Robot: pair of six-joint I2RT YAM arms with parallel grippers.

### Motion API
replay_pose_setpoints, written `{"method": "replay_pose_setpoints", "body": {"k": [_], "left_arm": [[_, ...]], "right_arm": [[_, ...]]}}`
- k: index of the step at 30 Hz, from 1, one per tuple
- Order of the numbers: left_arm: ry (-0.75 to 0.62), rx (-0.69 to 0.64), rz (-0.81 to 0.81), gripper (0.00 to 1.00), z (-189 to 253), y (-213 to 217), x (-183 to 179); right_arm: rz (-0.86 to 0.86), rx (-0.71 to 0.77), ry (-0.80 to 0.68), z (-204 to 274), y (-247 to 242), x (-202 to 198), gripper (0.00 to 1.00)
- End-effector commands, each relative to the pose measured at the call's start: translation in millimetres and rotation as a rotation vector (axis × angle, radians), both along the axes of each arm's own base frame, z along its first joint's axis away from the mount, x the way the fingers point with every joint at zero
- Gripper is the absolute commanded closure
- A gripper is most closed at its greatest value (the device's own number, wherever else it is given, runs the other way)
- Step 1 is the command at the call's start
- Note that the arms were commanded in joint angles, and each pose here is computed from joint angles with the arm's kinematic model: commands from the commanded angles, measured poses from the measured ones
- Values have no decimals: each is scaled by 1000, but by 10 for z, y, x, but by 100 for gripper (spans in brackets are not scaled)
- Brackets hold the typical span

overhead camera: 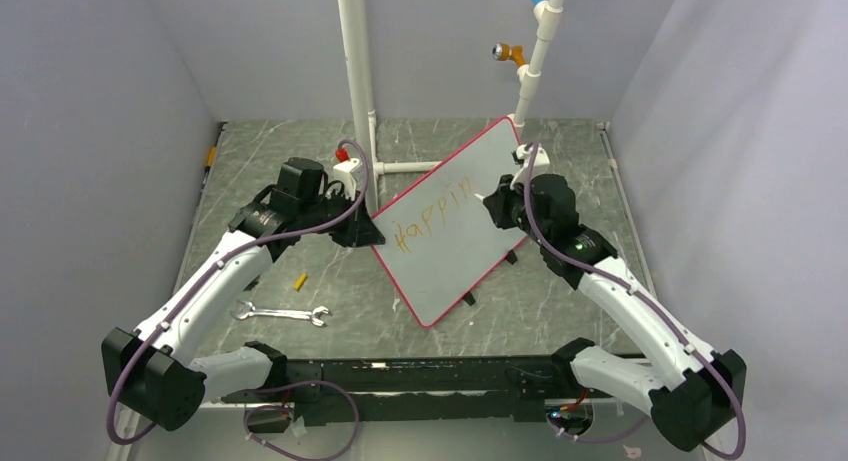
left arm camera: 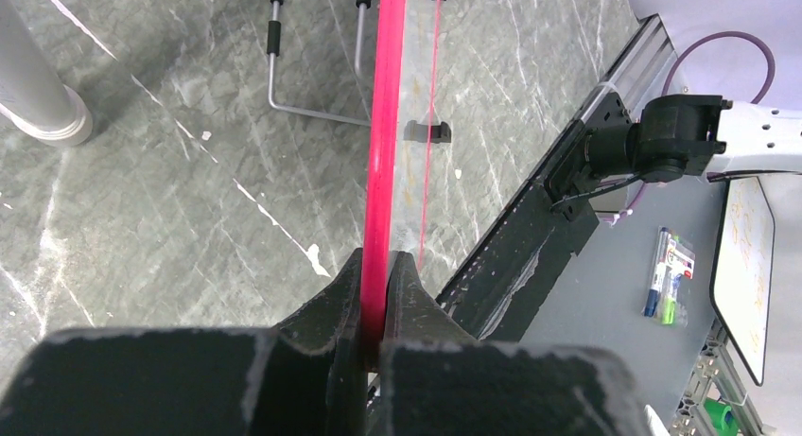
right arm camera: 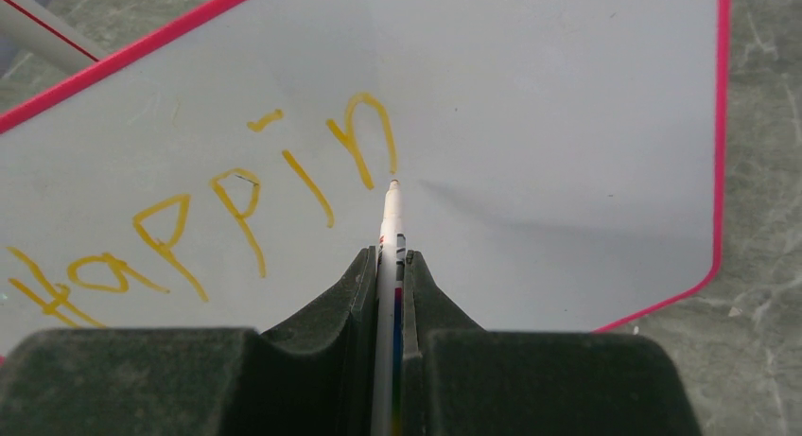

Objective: Write a sentence on the whiteboard

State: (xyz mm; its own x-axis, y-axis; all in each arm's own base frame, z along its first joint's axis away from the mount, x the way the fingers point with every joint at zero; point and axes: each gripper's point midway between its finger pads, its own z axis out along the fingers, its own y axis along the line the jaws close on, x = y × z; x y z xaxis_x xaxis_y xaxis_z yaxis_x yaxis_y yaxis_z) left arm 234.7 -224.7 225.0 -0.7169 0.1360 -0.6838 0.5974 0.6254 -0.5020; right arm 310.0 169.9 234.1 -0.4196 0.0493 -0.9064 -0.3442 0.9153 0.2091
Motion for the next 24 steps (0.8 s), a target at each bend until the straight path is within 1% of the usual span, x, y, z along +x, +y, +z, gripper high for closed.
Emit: {"method": "replay_pose_setpoints", "body": {"k": [1,6,24], "left_arm": [[-239,236,91,100,-105,367,427],[-242,233,87,100,-93,360,418],[-252,251,92,100,-99,374,417]], "right_arm": [[-46,40,-109,455,-108,-14,100],[-59,37,-128,517,-120,34,100],[-36,37,-129,505,48,269,100]]}}
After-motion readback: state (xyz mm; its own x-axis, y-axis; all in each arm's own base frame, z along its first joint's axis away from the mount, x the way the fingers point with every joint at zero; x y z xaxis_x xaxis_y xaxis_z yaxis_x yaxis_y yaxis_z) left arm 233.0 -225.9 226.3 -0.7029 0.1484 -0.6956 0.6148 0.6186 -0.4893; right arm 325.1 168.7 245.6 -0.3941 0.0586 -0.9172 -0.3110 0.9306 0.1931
